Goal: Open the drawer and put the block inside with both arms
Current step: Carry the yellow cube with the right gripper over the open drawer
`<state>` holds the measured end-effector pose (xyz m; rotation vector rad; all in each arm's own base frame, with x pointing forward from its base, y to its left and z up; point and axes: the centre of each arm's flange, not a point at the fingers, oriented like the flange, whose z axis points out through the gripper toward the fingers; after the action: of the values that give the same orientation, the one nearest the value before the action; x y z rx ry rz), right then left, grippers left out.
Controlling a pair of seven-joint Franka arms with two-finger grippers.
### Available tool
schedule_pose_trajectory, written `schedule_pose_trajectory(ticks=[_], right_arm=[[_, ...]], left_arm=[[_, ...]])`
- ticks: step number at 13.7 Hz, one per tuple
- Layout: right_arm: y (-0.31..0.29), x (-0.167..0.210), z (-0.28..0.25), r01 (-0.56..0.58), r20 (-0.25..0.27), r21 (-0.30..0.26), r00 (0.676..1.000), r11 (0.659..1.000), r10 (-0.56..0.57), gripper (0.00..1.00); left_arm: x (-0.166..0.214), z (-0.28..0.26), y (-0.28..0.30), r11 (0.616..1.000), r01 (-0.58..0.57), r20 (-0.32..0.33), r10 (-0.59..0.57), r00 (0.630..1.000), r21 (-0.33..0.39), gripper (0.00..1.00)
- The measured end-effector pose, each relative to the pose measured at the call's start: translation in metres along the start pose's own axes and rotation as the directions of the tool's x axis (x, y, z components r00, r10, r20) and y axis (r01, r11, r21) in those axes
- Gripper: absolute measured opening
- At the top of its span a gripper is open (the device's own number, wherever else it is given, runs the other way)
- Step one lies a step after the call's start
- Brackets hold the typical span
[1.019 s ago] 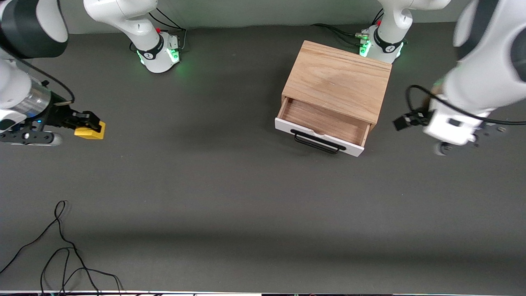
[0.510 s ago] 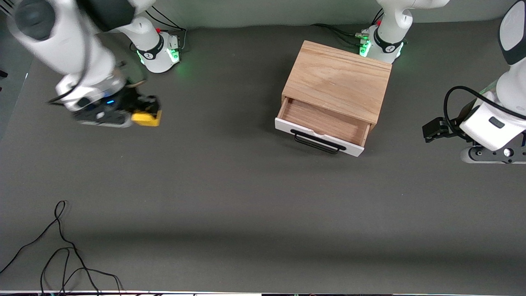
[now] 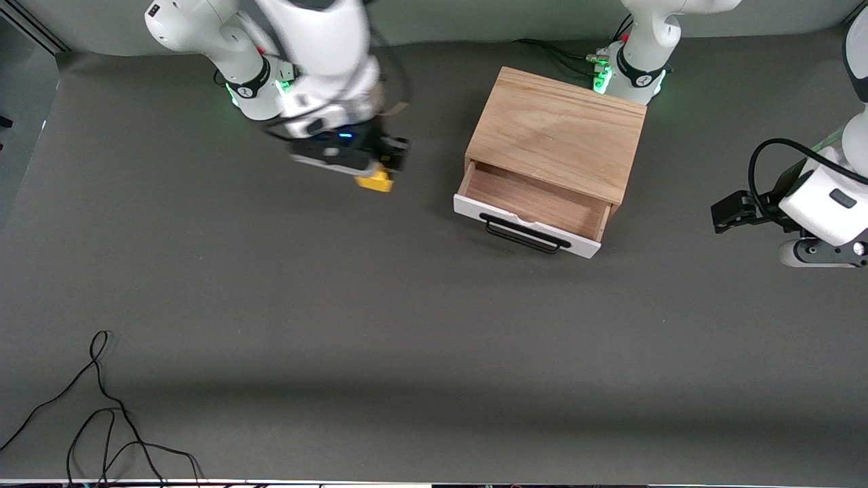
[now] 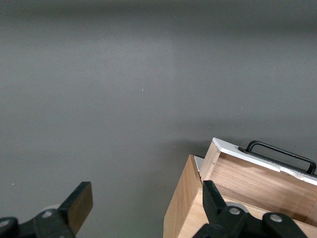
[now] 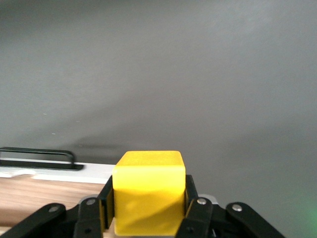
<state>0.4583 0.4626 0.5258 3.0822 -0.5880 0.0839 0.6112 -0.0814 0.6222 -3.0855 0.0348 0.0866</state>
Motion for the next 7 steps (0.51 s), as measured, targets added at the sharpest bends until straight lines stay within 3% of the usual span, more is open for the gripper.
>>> schedule_pose_trajectory(ticks=[3, 7], right_arm=[[-0.059, -0.032, 0.035, -0.075, -0.019, -0.001, 0.997, 0.997, 0.075, 0.55], [-0.107, -0.067, 0.07, -0.133, -0.015, 0.045, 0.991, 0.99, 0.134, 0.55]], left_arm=[[-0.001, 0.0, 0.0, 1.0, -0.001, 0.006, 0.001, 1.0, 0.0, 0.99], [-0.018, -0.005, -0.002, 1.0, -0.002, -0.012, 0.002, 1.0, 0.001, 0.99]])
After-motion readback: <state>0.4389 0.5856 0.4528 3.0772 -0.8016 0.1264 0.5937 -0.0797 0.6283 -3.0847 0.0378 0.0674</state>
